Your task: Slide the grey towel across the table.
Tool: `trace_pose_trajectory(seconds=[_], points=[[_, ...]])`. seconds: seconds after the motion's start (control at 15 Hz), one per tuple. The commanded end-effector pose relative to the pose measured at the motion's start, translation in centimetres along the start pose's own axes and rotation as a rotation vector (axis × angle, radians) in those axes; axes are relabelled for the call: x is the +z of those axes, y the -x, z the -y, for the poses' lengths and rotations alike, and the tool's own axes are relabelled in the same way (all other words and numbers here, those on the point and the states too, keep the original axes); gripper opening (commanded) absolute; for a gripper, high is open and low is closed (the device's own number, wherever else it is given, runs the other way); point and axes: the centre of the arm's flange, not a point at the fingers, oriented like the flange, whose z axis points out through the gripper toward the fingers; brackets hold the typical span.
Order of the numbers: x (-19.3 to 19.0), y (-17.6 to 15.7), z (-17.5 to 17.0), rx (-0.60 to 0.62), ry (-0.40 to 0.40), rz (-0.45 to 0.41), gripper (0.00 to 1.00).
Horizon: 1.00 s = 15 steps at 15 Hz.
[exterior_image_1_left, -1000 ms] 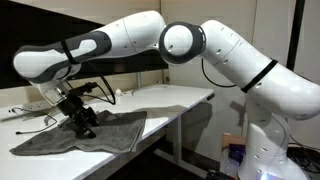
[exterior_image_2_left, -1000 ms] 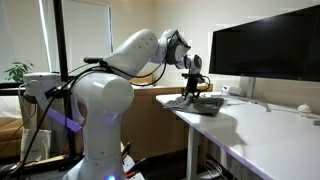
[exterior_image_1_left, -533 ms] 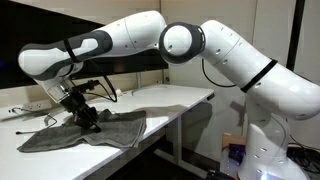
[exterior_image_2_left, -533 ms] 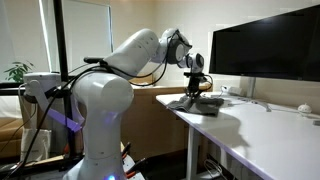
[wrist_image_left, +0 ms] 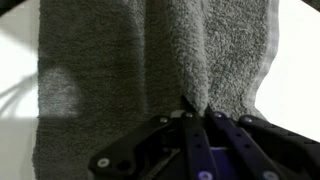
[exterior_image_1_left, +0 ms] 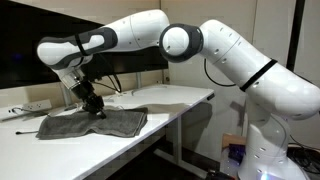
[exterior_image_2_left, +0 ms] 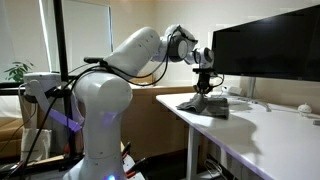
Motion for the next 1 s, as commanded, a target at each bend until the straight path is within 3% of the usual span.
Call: trace_pose_trajectory(seconds=[0.0, 0.4, 0.93], points=[[1.7, 2.8, -2.7, -0.008, 0.017, 0.043, 0.05], [5.2, 6.2, -9.7, 0.002, 0.038, 0.099, 0.05], [3.3, 14.3, -25.5, 0.025, 0.034, 0.109, 0.05]])
